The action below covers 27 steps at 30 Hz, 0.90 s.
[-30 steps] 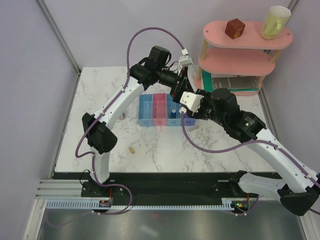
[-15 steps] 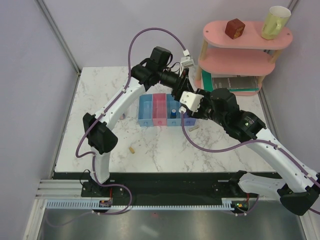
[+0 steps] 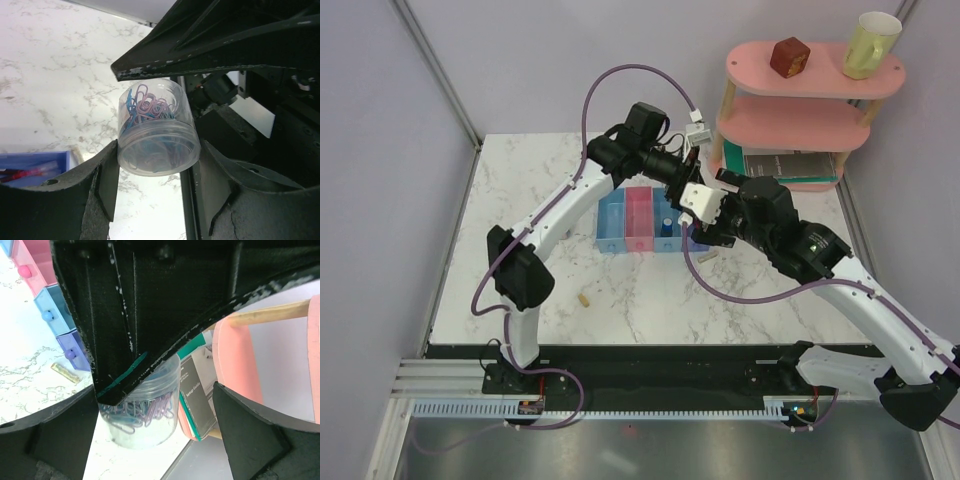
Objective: Sort the stationery into containers
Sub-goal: Place the stationery in the storage box.
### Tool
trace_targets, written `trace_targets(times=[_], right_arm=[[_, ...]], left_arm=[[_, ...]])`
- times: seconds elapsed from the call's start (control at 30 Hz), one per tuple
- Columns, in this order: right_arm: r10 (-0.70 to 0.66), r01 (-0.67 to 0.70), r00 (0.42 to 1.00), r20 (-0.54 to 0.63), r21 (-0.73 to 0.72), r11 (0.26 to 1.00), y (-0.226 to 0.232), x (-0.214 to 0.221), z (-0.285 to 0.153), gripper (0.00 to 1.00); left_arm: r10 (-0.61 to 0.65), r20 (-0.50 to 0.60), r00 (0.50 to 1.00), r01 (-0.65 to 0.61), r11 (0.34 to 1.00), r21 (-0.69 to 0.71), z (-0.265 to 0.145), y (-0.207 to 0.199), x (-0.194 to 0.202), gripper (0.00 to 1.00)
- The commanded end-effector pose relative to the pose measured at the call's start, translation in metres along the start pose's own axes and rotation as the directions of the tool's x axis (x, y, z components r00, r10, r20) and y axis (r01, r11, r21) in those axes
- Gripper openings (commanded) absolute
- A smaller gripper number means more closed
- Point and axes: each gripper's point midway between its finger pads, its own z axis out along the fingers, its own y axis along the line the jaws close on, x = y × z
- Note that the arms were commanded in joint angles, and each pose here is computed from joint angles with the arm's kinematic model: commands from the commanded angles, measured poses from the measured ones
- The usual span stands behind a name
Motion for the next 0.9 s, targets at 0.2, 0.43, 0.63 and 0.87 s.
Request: trace_targets(times=[0.2,0.43,0.63,0.87], right_arm=[[0.063,-0.06,0.998,-0.014,0.16,0.985,-0.023,0.016,-0.037,0.98],[0.038,-0.016,0.996,-0.083,0.251,0.968,-0.036,0.034,-0.039,0.98],[0.052,-0.027,0.995,-0.088,0.265,0.964,-0.035,0.037,-0.037,0.98],[0.057,-0.031,0.994,-0.091,0.267,0.963,-0.03,0.042,-0.037,0.98]], left_arm=[[0.054,-0.09,0.994,-0.085,0.914,-0.396,-0.041,0.089,0.023,0.02],[0.054,-0.199,0.979,-0.167,0.774,-0.611,-0.079,0.152,0.036,0.02],[0.117,-0.363,0.924,-0.345,0.665,-0.662,-0.102,0.179,0.044,0.02],[0.162,-0.542,0.824,-0.514,0.616,-0.597,-0.104,0.199,0.06,0.02]])
